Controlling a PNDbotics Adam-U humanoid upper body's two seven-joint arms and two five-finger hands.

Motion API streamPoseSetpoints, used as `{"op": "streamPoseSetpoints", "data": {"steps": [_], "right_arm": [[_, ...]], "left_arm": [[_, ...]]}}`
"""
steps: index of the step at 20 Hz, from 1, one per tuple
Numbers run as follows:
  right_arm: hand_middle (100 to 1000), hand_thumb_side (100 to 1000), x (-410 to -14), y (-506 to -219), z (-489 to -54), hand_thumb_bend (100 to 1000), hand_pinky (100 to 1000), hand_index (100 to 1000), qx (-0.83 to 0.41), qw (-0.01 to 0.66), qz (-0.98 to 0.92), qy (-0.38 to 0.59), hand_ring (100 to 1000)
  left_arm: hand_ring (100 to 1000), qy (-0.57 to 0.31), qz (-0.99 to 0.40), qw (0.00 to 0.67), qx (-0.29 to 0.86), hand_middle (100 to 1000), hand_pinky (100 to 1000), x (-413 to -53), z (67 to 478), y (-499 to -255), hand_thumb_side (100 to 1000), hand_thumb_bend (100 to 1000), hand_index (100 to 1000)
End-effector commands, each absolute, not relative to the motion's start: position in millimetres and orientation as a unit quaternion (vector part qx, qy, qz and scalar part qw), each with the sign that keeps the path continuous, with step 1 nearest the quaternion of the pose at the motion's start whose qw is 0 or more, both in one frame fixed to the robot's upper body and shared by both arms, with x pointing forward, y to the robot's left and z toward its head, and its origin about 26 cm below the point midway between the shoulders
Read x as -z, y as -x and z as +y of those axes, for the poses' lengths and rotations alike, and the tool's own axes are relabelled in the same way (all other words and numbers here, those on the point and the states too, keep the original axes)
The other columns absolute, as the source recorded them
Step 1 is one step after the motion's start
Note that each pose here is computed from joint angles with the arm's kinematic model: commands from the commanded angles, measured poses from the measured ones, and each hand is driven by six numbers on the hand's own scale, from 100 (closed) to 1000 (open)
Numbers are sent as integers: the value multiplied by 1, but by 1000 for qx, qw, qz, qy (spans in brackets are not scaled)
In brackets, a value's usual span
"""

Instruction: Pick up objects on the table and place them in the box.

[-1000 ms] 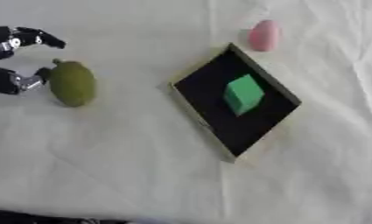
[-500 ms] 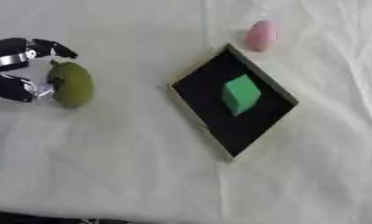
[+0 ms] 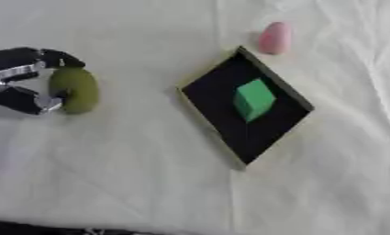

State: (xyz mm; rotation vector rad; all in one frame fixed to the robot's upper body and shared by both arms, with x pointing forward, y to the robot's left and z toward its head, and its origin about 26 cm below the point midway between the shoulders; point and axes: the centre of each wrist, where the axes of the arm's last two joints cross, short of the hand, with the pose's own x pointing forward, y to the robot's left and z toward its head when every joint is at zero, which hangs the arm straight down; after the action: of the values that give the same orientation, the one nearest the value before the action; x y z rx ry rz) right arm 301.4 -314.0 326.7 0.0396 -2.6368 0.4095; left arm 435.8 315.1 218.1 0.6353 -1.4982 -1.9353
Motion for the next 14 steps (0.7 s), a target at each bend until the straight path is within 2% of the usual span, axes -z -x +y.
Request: {"op": "streamPoseSetpoints", "data": {"steps": [1,3,6,8,10,11,14], "right_arm": [[603,563,-335,-298,-314,100,946,770,-156,221,-963,-13,755],[602,564,-335,-298,-314,100,946,770,-156,222,-962,-13,755],[601,564,-334,-298,-315,100,946,770,-155,224,-962,-14,755],[601,564,-334,-298,-315,100,946,770,-155,225,-962,-14,756],[600,564,-334,-298,-315,100,947,770,-154,225,-962,-14,756],[600,564,-333,-298,-315,100,947,770,-153,226,-962,-14,756],[599,564,-332,-298,-316,100,947,769,-153,228,-962,-13,756]], "left_arm": [[953,-209,-456,203,841,903,981,-226,323,-437,359,267,987],[948,-215,-453,201,842,897,972,-224,324,-438,402,302,979],[936,-219,-452,200,841,882,954,-221,323,-439,406,270,969],[907,-223,-458,206,836,831,918,-220,323,-440,396,211,945],[846,-230,-477,216,820,736,856,-221,322,-440,345,114,908],[797,-234,-491,219,810,654,810,-223,321,-439,317,100,870],[699,-253,-543,207,774,546,735,-234,315,-436,302,100,762]]}}
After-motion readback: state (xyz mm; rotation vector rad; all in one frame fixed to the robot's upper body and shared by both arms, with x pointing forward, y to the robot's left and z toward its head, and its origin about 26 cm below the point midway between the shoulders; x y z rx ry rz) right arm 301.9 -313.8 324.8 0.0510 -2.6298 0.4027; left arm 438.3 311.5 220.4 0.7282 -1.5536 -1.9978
